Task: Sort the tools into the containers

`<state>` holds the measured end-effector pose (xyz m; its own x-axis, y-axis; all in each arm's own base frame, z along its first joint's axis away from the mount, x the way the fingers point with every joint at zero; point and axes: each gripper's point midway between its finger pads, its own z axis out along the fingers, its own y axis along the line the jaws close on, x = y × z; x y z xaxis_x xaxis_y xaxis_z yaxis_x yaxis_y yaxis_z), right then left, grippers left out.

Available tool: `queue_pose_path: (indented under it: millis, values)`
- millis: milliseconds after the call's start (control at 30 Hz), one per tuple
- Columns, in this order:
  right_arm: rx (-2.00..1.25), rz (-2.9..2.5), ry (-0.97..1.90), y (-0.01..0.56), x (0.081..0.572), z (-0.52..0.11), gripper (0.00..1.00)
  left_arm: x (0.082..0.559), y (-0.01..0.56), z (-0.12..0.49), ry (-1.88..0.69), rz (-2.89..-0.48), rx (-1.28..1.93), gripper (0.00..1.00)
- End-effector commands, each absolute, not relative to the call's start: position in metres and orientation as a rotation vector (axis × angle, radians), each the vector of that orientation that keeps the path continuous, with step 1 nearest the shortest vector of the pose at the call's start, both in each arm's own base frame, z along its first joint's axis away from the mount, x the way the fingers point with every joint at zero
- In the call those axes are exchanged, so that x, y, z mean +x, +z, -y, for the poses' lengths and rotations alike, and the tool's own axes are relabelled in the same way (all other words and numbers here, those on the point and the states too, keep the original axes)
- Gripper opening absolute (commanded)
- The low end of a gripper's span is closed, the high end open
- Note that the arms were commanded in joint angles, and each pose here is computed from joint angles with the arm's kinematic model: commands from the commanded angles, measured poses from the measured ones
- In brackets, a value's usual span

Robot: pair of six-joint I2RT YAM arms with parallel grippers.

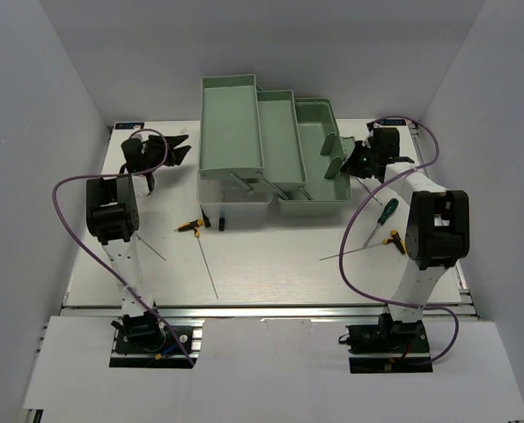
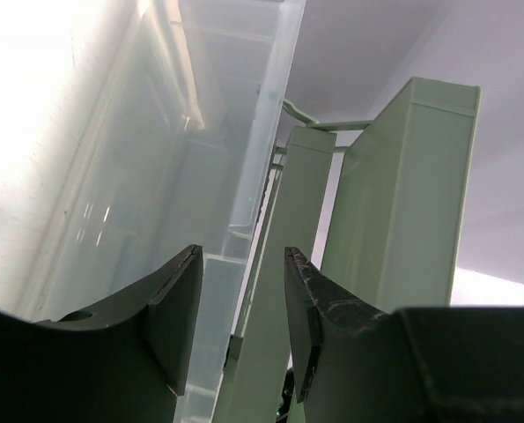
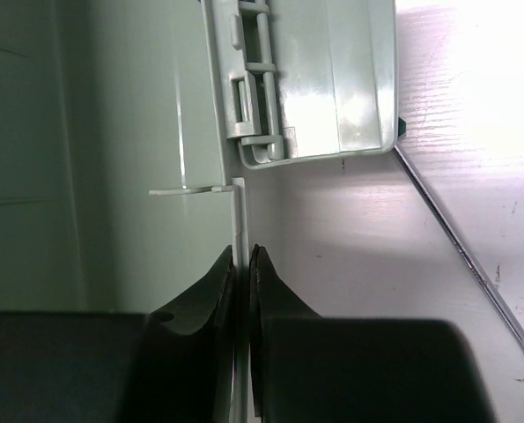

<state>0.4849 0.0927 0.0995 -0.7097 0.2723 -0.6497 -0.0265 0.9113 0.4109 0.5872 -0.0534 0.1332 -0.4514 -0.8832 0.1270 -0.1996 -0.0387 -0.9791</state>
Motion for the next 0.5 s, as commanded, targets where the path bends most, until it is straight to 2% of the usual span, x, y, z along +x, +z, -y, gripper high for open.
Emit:
queue_pose_path:
  millis: [0,33,67,100,167,200,300,467]
  values:
    - [0.268,-2.383,0.500,0.084,0.468,-0.080,0.00,0.573,0.152,0.054,-1.541,-1.694,-1.077,0.52]
    - [0.218,-2.376,0.510,0.086,0.469,-0.082,0.00,0.567,0.154,0.053,-1.530,-1.718,-1.062,0.53]
    - [0.182,-2.370,0.520,0.089,0.469,-0.083,0.08,0.562,0.152,0.053,-1.469,-1.760,-0.999,0.53]
    - [0.144,-2.363,0.534,0.092,0.470,-0.085,0.37,0.550,0.154,0.053,-1.418,-1.821,-1.014,0.53]
    - [0.013,-2.335,0.592,0.102,0.469,-0.094,0.56,0.539,0.151,0.048,-1.265,-1.909,-0.930,0.54]
    - [-0.025,-2.312,0.600,0.111,0.469,-0.095,0.71,0.526,0.158,0.047,-1.205,-1.962,-0.941,0.54]
    - [-0.171,-2.240,0.594,0.131,0.469,-0.098,0.87,0.501,0.153,0.033,-0.998,-2.052,-0.939,0.55]
    - [-0.335,-2.143,0.534,0.165,0.468,-0.091,0.89,0.449,0.170,0.017,-0.718,-2.090,-0.912,0.55]
